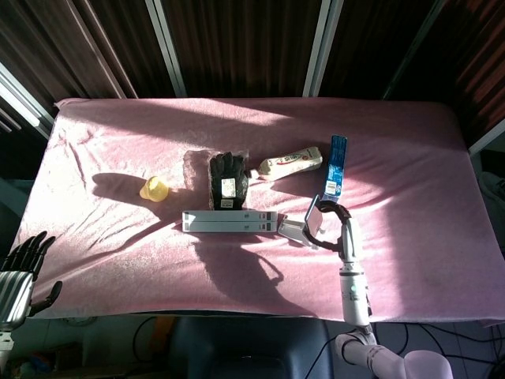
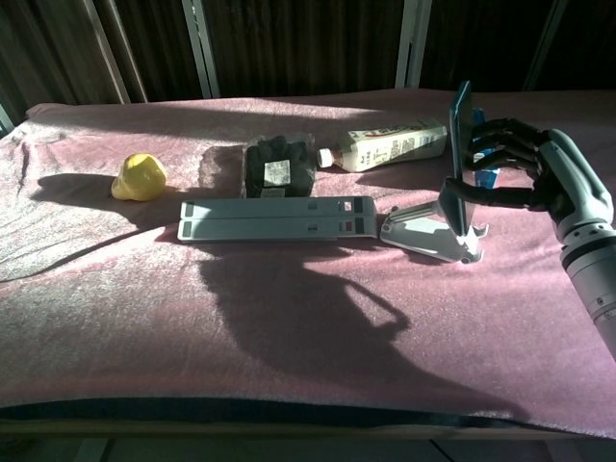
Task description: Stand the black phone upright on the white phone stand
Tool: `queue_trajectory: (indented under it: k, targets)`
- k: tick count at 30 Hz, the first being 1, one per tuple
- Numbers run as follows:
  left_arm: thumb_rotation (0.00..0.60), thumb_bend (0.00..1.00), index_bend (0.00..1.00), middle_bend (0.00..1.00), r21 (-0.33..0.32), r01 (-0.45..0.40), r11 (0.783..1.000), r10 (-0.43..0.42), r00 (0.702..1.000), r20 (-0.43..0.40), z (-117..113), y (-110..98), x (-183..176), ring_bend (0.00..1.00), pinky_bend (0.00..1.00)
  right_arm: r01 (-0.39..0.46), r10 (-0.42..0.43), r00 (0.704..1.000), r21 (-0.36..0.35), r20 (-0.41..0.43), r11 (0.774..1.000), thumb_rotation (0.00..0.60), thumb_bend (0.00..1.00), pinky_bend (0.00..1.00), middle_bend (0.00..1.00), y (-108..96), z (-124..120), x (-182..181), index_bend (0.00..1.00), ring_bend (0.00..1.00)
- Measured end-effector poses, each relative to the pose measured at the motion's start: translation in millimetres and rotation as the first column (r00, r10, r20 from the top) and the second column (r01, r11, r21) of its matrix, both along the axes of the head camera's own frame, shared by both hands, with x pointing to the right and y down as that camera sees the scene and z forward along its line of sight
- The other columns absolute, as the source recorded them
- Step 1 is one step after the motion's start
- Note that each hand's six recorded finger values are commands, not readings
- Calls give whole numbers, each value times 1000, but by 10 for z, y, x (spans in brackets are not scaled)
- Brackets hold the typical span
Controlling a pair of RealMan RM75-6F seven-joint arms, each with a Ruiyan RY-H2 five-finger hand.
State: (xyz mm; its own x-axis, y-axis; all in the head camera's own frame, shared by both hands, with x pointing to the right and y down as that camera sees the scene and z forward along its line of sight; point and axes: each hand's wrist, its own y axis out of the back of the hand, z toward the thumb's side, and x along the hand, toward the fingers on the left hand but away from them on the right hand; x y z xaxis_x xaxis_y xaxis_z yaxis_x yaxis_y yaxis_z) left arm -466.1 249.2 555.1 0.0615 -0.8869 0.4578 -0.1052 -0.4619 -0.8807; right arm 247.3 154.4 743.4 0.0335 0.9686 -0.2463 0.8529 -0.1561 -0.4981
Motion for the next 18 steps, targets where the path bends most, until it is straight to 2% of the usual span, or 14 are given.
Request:
queue_trajectory:
  k: [6, 18]
  targets:
    - [600, 351, 0, 0, 0, -1, 1000, 1, 1000, -1, -4, 3, 1, 0, 121, -27, 29, 999, -47, 39, 999, 600, 291, 352, 717, 29, 88, -3, 1000, 514]
    - [600, 352, 0, 0, 3, 0, 1000, 0, 1000, -6, -18, 6, -3, 0, 121, -7, 8, 999, -34, 38, 999, 600, 291, 352, 717, 59, 73, -27, 1000, 514]
